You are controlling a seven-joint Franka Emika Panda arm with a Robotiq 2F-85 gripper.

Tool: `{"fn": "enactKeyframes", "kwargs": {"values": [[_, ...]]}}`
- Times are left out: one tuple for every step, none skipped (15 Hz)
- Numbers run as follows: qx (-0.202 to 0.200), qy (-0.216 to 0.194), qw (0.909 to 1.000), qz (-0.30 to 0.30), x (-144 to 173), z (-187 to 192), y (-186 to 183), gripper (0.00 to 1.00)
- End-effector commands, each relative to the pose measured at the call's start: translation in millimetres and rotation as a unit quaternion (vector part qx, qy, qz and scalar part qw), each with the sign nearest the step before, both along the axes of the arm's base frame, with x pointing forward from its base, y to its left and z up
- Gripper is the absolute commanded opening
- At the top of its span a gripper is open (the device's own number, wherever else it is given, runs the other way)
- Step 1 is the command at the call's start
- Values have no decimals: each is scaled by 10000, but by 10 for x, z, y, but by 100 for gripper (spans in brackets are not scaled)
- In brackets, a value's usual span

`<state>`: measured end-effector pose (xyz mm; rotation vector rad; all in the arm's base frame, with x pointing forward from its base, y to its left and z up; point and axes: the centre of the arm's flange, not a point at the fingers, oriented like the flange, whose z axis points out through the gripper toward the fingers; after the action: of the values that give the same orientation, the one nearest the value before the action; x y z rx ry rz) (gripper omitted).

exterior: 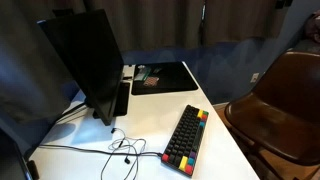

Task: Press the third key in the right most column on the keyboard

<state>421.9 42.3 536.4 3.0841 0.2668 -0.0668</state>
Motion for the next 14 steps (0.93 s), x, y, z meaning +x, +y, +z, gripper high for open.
{"fn": "enactKeyframes", "kwargs": {"values": [[0,0,10000,0,1,-1,0,100],[0,-2,10000,0,1,0,0,100],[0,-2,10000,0,1,1,0,100],[0,-2,10000,0,1,0,0,100],[0,-2,10000,0,1,1,0,100],[0,-2,10000,0,1,1,0,100],[0,-2,10000,0,1,1,0,100],[0,-2,10000,0,1,1,0,100],[0,-2,10000,0,1,1,0,100],[0,-2,10000,0,1,1,0,100],[0,-2,10000,0,1,1,0,100],[0,-2,10000,0,1,1,0,100],[61,131,9999,14,18,-89,118,100],[77,166,9998,0,22,-166,219,100]]}}
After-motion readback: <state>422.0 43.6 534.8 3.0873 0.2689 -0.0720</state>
